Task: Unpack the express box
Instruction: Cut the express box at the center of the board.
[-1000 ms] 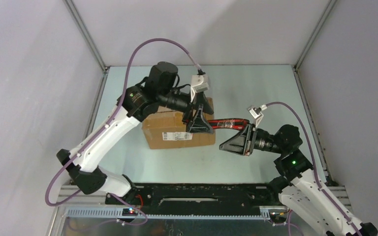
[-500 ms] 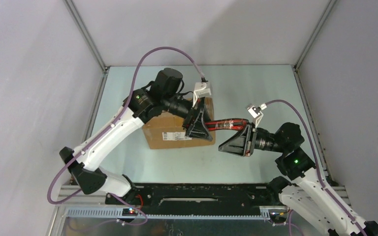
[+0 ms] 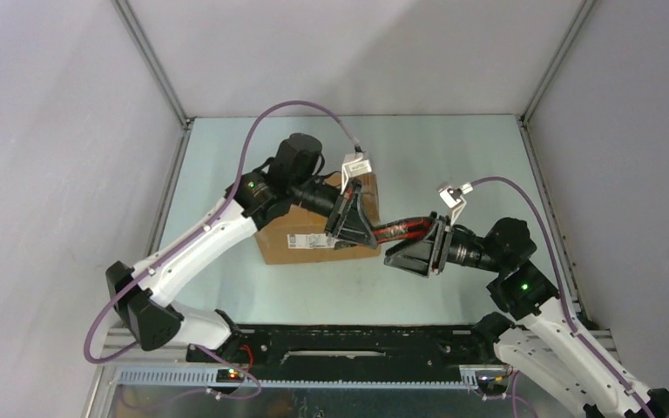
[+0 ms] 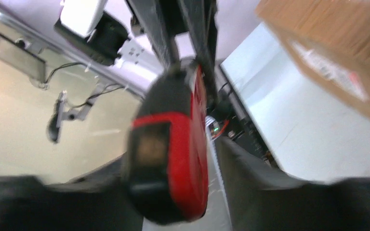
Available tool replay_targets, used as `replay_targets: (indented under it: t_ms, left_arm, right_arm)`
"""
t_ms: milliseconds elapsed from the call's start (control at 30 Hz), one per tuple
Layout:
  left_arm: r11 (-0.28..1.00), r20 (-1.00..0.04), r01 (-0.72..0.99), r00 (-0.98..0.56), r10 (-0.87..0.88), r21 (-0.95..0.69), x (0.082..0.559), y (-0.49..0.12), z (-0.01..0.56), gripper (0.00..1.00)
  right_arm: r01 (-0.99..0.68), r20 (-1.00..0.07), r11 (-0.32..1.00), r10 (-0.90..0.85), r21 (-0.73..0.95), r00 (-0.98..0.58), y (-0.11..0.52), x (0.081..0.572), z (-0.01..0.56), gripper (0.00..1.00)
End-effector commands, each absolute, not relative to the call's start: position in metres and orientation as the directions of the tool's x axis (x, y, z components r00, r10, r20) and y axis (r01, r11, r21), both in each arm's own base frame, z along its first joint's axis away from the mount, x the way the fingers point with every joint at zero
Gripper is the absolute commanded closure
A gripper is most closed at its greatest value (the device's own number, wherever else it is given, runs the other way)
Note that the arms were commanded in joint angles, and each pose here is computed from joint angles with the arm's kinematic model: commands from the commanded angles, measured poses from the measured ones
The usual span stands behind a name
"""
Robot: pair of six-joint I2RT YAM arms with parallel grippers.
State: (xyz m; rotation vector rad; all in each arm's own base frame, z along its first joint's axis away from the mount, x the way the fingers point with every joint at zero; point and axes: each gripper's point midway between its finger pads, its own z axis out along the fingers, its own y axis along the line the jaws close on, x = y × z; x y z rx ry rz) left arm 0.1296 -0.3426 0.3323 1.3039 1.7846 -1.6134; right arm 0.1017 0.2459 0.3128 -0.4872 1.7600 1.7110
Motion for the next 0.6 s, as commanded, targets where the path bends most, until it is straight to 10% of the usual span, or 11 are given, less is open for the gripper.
replay_targets:
  t_ms: [0, 100, 567]
  left_arm:
    - [-0.164, -0.846, 0.849, -0.444, 0.296, -0.503, 0.117, -0.334, 0.346, 1.00]
    - [-0.152, -0.847, 0.862, -0.419, 0.326, -0.485, 0.116, -0.329, 0.338, 1.00]
    - [-0.201, -0.816, 0.840, -0.388, 0.428, -0.505, 0.104, -0.331, 0.322, 1.00]
  right_arm:
    - [-0.687, -0.686, 0.138, 0.340, 0.713, -0.643, 0.235, 0.124, 0.353, 0.19]
    - [-0.685, -0.682, 0.133, 0.342, 0.716, -0.646, 0.227, 0.123, 0.356, 0.01]
    - [-0.646, -0.660, 0.137, 0.193, 0.751, -0.726, 0.248, 0.106, 0.334, 0.12]
